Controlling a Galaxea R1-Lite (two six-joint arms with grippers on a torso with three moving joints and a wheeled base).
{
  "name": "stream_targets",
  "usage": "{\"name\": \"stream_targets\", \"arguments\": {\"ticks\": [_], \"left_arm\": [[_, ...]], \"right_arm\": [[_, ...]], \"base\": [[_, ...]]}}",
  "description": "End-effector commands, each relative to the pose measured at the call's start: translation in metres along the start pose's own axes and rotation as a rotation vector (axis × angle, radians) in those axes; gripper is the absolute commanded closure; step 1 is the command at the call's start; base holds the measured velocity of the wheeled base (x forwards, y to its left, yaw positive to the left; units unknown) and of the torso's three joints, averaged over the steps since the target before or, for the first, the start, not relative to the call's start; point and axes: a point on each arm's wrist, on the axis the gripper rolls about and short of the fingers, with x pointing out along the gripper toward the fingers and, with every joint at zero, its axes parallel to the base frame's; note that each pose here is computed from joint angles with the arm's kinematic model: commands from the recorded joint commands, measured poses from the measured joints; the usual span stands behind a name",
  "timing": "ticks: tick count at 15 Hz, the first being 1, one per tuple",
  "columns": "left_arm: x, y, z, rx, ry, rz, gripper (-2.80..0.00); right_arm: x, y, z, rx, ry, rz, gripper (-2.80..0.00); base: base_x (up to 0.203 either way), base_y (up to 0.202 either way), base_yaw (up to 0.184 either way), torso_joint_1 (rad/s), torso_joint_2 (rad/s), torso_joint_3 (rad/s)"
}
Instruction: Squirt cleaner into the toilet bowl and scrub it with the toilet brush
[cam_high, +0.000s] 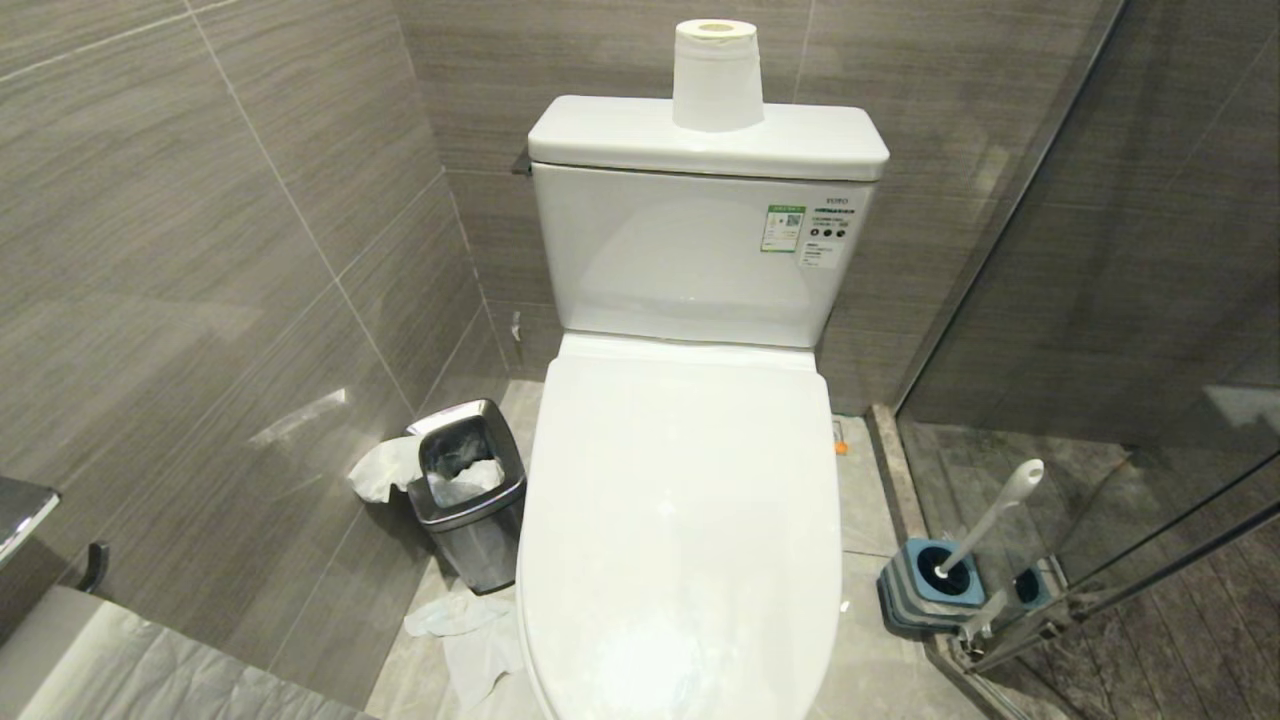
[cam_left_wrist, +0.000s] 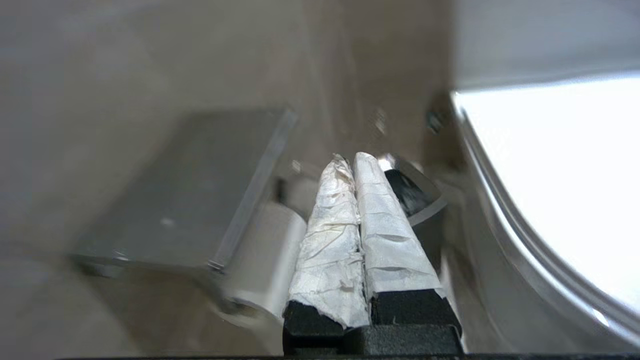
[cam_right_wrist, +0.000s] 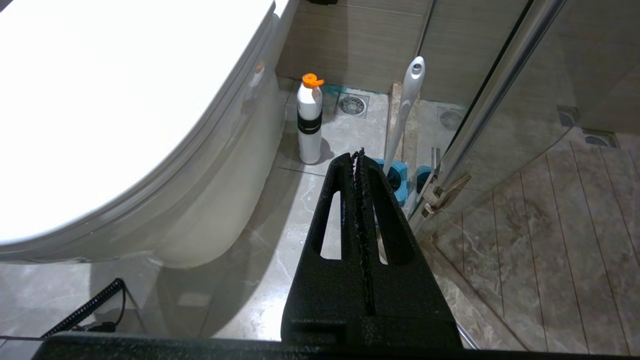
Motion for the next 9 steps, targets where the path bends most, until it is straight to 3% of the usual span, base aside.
{"name": "stream_targets", "arguments": {"ticks": [1,3,6,9], "left_arm": [[0.005,-0.007,-0.027,0.004,0.084,-0.071,0.0],[0.006,-0.012,-0.046,-0.005,0.136,-0.125,0.0],[0.004,-0.015,-0.057,-0.028,0.236,-0.178,0.0],[0.004,-0.015,-0.058,-0.057,0.245,-0.177,0.0]], "right_arm": [[0.0,0.0,0.0,0.0,0.001,0.0,0.0],[0.0,0.0,0.0,0.0,0.001,0.0,0.0],[0.0,0.0,0.0,0.0,0.001,0.0,0.0],[0.0,0.0,0.0,0.001,0.001,0.0,0.0]], "base": [[0.0,0.0,0.0,0.0,0.0,0.0],[0.0,0.0,0.0,0.0,0.0,0.0],[0.0,0.0,0.0,0.0,0.0,0.0],[0.0,0.0,0.0,0.0,0.0,0.0]]}}
